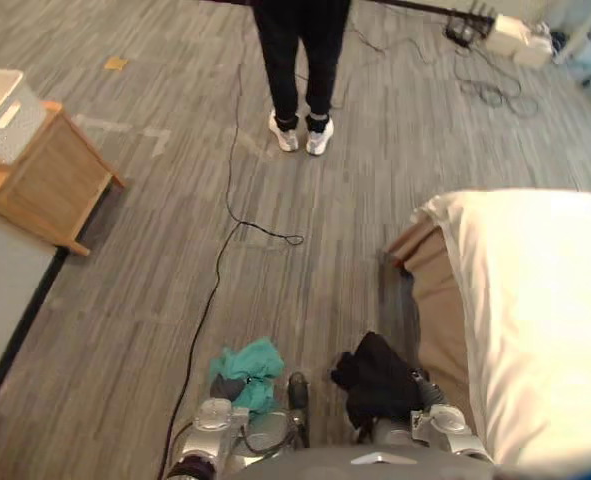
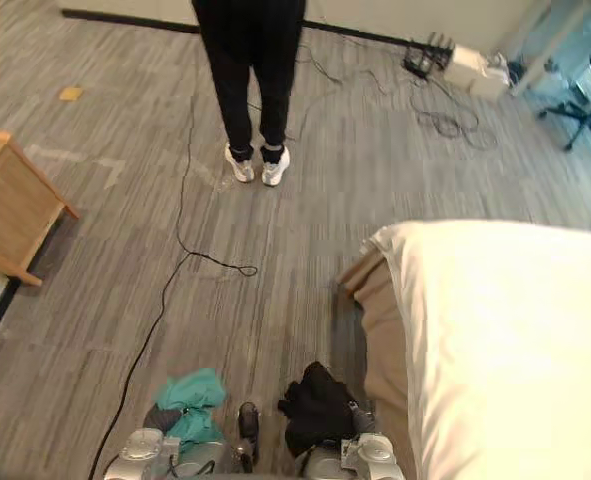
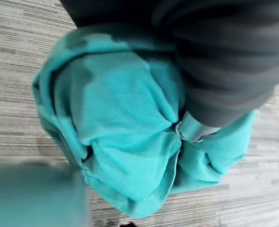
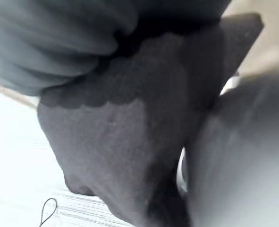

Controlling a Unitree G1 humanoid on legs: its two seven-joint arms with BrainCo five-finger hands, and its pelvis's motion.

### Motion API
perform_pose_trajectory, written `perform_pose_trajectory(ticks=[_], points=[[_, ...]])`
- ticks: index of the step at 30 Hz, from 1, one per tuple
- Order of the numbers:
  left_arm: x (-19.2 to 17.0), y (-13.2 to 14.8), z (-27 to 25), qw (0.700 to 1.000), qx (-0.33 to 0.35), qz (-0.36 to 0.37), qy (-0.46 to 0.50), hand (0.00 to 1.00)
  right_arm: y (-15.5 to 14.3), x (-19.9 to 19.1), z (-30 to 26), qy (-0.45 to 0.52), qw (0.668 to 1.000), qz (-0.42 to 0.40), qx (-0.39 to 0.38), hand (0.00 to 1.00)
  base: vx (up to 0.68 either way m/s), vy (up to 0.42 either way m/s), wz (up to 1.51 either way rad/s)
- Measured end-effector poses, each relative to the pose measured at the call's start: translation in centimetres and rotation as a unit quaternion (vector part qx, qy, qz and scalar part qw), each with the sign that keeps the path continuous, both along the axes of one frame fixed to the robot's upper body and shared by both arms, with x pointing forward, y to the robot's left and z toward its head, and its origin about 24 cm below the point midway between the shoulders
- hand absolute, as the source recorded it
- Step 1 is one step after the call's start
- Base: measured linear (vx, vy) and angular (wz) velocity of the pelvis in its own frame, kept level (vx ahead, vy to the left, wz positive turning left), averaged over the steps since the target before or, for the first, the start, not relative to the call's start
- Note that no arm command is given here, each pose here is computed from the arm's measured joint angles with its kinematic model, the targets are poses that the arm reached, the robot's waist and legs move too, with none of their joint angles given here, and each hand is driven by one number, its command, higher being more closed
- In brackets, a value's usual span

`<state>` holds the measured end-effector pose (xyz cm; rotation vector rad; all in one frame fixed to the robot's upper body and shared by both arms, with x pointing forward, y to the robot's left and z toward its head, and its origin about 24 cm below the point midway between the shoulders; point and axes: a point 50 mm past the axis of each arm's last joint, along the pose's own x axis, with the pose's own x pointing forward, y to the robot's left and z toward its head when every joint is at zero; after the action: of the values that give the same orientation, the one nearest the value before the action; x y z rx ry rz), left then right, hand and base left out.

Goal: Tidy the bed and pick cloth on bed and put in laundry

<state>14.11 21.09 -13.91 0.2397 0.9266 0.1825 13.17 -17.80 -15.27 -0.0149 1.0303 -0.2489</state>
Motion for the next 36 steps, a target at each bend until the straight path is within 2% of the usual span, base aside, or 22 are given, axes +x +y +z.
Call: perform_pose_trajectory(ticks=[2, 3, 16, 19, 26, 27, 36], points=[[-0.4, 0.3, -0.2, 1.0, 0.004, -0.004, 0.013, 1.0, -0.3, -0.3, -0.1, 0.001, 1.0, -0.024, 0.007, 1.0, 0.14, -0.008, 0.72], [-1.2, -1.6, -1.1, 0.999, -0.032, -0.02, 0.039, 1.0, -0.5, -1.5, -0.6, 0.015, 0.994, -0.103, 0.044, 1.0, 0.07, -0.015, 0.31], [-1.1, -2.0, -1.2, 0.999, -0.031, -0.013, 0.038, 1.0, 0.0, -1.6, -0.7, 0.017, 0.995, -0.086, 0.036, 1.0, 0.0, -0.015, -0.04], [-0.2, -2.4, -0.8, 1.0, -0.024, 0.005, 0.013, 1.0, -1.0, -1.8, -0.7, 0.026, 0.998, -0.063, 0.014, 1.0, -0.12, -0.075, -0.64], [-1.7, -4.1, -1.5, 0.999, -0.036, 0.015, 0.034, 1.0, -3.9, -2.1, -0.3, 0.027, 0.997, -0.063, -0.035, 1.0, -0.06, -0.009, -0.54], [-1.6, -3.4, -1.4, 0.999, -0.027, 0.015, 0.031, 1.0, -3.6, -2.3, -0.4, 0.03, 0.997, -0.062, -0.033, 1.0, 0.25, 0.103, -0.01], [-1.5, -3.0, -1.4, 0.999, -0.03, 0.032, 0.03, 1.0, -2.2, -3.2, -1.0, 0.049, 0.996, -0.069, -0.016, 1.0, 0.24, 0.065, -0.04]])
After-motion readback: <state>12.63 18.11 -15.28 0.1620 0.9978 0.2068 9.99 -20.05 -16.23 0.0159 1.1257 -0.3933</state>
